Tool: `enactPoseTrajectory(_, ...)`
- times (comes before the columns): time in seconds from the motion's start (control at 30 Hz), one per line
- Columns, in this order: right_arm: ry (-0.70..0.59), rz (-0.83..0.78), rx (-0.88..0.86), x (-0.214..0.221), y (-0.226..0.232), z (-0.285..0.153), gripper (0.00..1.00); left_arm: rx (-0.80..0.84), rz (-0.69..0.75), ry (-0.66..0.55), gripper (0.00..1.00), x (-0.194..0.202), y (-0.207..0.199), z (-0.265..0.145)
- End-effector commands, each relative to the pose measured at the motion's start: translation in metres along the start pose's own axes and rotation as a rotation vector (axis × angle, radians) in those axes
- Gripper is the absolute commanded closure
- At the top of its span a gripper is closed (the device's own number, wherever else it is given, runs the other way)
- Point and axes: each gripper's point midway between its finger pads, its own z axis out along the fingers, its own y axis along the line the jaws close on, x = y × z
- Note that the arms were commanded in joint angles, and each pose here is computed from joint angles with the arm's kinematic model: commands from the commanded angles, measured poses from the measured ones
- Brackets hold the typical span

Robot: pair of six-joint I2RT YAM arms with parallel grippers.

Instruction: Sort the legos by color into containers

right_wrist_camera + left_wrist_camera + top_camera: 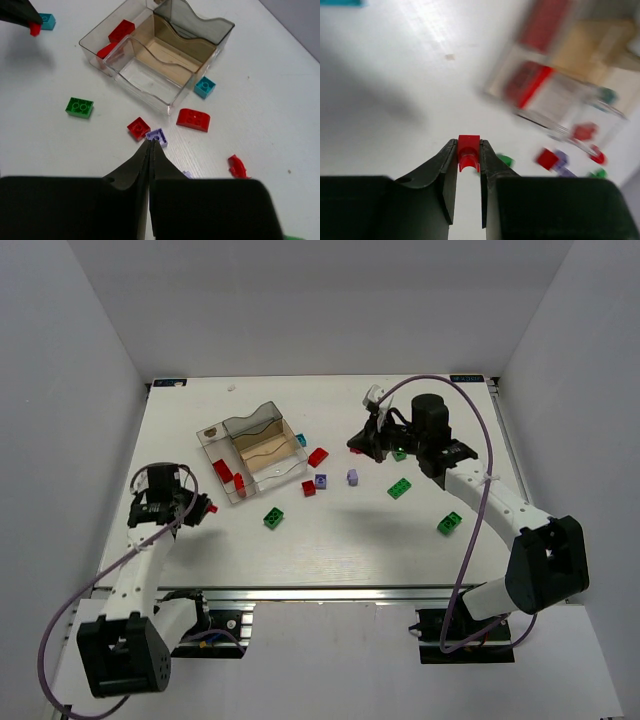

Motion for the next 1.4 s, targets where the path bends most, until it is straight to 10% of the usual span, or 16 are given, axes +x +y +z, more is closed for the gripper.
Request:
enactPoseTrajectory(0.0, 0.026, 0.025, 0.057, 0.002, -0.01, -0.005, 1.0, 0.288, 0.12, -0.034, 1.0, -0.009, -0.055, -0.026)
enactPoseTrajectory(0.47, 0.219, 0.103, 0.092, 0.052, -0.029, 0.009, 0.71, 0.33, 0.293, -0.021, 0.97, -0.046, -0.141, 0.03)
enactPoseTrajectory(0.83, 0.381, 0.297, 0.107, 0.088, -0.064, 0.043, 0.14, 0.329, 0.348, 0.041, 0.31, -0.041, -0.149, 0.05)
enactPoseTrajectory(1.37, 0.586, -0.017, 0.004, 0.155, -0.144, 0.057, 0.12, 0.642, 0.478, 0.037, 0.15, -0.029, -0.184, -0.037)
